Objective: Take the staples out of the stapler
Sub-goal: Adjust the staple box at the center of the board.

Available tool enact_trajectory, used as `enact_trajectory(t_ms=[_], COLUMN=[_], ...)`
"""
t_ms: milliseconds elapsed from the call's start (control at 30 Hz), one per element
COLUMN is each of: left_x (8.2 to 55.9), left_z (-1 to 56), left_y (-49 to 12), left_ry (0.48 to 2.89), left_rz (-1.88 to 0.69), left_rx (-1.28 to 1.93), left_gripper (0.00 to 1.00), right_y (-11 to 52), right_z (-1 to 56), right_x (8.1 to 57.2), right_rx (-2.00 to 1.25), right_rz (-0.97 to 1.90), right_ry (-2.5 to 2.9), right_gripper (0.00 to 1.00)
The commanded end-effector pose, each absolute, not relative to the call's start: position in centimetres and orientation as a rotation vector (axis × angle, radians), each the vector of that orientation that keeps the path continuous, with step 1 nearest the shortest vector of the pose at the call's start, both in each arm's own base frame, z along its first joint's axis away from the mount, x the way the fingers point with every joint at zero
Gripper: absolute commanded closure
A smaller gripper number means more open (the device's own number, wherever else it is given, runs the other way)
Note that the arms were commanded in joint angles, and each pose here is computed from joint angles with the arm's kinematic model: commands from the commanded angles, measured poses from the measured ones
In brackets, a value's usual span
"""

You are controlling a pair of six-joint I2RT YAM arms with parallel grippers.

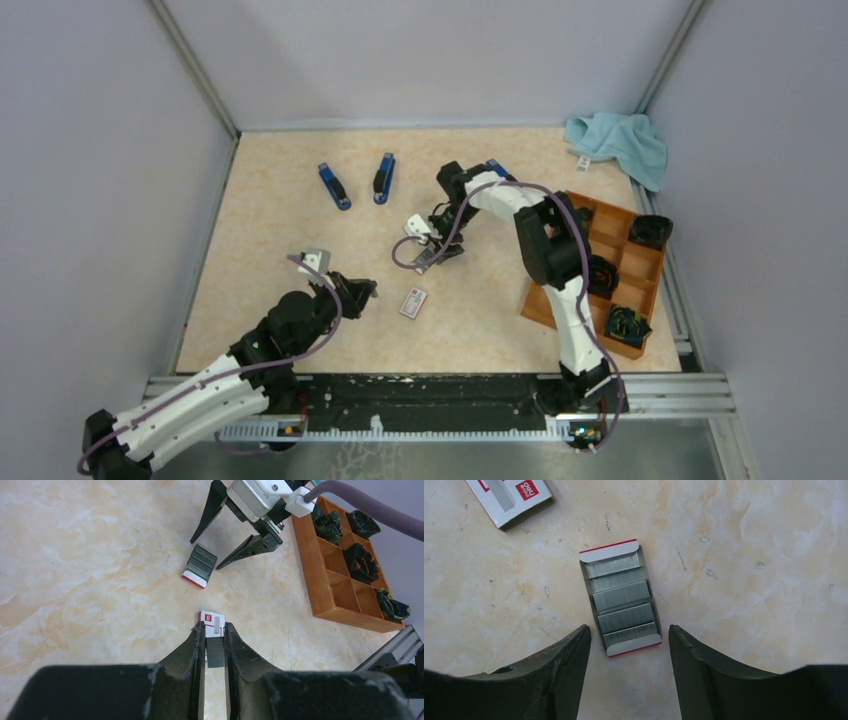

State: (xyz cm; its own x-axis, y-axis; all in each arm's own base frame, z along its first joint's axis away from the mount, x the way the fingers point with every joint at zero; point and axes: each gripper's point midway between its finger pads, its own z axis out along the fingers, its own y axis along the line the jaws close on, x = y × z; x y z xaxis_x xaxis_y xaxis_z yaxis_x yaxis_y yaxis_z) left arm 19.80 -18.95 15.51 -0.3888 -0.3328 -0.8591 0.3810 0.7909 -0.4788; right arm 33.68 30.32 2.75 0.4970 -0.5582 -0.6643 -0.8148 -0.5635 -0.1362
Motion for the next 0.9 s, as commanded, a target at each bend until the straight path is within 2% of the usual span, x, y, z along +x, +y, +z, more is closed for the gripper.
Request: enact_trajectory(t_ms=[0,233,400,500,867], left_x=[19.9,19.6,19.6,19.5,19.3], left_z=[15.7,15.7,15.7,15.7,16.1], left_y=[-18.9,-19.0,-19.1,-19.3,-20.2], left_ry=[1.803,1.802,1.803,1.801,1.789], left_rz=[-0.771,-0.793,-0.803,-0.815,-0.870], left_rx=[0.029,0.027,0.025,0.024,0.039], left_gripper=[0.91,0.91,0.91,0.91,0.91], right_y=[31.1,30.9,30.4,29.9,26.6], right_z=[2.4,1.4,1.1,1.1,2.0], right_x=[32.4,32.7,32.8,32.8,32.8], right_rx=[-2.335,-2.337,-2.318,-2.292,-1.982], right_rz=[0.846,0.798,0.766,0.718,0.460], right_ry=[1.133,1.219,1.300,1.350,1.714], right_gripper=[0.41,0.45,0.54,0.55,0.58])
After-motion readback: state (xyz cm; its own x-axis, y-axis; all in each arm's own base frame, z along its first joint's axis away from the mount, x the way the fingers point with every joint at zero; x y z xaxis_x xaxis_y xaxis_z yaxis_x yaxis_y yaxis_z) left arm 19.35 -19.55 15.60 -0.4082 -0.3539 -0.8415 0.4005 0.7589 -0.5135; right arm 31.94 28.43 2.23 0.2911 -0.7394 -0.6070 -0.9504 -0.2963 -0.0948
